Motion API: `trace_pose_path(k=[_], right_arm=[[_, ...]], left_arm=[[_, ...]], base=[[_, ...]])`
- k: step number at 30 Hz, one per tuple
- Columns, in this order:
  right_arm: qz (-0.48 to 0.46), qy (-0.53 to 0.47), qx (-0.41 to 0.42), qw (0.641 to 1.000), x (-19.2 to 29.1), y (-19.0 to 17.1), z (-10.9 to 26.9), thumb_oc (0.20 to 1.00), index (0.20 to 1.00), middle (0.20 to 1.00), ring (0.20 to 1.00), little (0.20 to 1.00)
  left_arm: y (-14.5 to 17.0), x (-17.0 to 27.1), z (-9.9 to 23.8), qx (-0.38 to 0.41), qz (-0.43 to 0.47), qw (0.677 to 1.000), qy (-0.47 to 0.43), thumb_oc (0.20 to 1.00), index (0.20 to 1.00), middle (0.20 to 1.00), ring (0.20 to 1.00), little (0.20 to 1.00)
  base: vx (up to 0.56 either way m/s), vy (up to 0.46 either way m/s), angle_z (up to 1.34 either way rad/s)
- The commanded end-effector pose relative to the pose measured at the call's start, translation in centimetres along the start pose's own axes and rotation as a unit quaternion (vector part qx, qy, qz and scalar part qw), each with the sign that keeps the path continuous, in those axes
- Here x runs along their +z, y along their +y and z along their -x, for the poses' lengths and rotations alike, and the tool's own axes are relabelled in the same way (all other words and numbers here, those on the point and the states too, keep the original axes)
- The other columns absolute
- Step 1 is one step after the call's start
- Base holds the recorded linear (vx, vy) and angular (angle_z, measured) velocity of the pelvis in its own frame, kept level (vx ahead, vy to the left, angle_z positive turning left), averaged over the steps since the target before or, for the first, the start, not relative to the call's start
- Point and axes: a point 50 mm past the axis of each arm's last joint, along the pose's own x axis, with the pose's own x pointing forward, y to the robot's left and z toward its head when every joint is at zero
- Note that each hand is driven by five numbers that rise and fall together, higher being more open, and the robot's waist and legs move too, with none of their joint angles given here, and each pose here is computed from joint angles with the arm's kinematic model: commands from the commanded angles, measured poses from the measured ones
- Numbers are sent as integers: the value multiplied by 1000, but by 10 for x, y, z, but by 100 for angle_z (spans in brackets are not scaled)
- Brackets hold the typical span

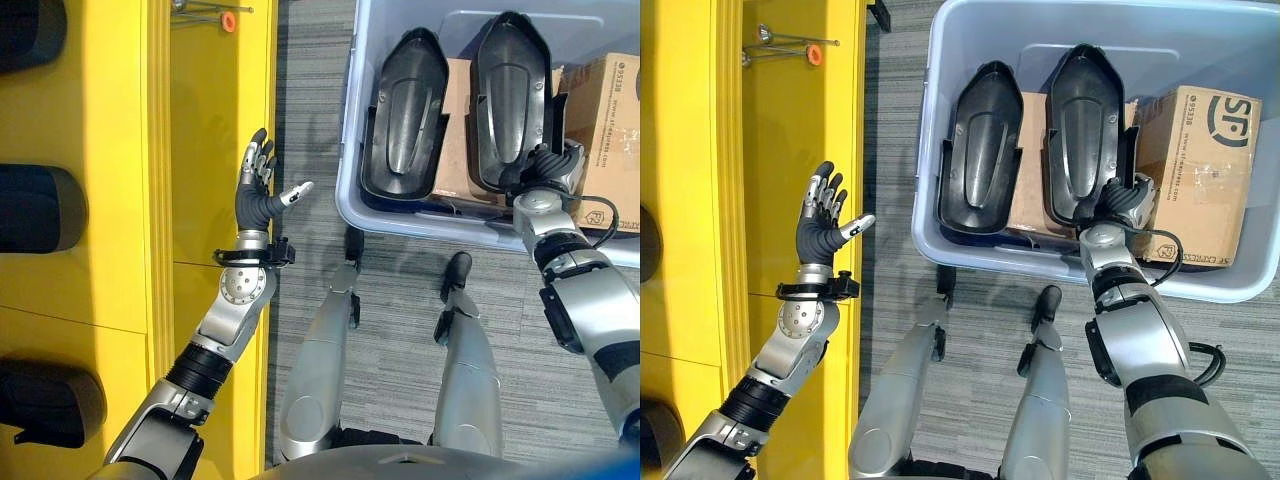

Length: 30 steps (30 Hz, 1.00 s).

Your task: Move parts from the plastic box to the shelf.

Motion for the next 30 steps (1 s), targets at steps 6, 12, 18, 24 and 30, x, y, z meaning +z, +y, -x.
trace_pose_path(k=[6,12,18,24,30], right_arm=[[-22,104,38,994,-82,9,35,200,200,200,200,200],[-150,60,49,986,-76,10,49,200,200,200,200,200],[-273,27,39,961,-60,-4,55,200,200,200,200,200],[-358,-30,74,930,-41,-16,73,200,200,200,200,200],[-401,-10,91,912,-52,-20,84,200,200,200,200,200]], left_arm=[[1,23,3,-17,-8,998,-64,1000,1000,1000,1000,1000],[20,15,9,17,-17,999,-39,1000,1000,1000,1000,1000],[40,8,21,37,-26,999,-7,1000,1000,1000,1000,1000],[58,-1,35,49,-45,997,33,1000,1000,1000,1000,1000],[66,-8,46,52,-45,996,63,1000,1000,1000,1000,1000]], base=[[4,-1,2],[5,-6,0],[28,-36,-5],[54,-62,-9],[57,-45,-5]])
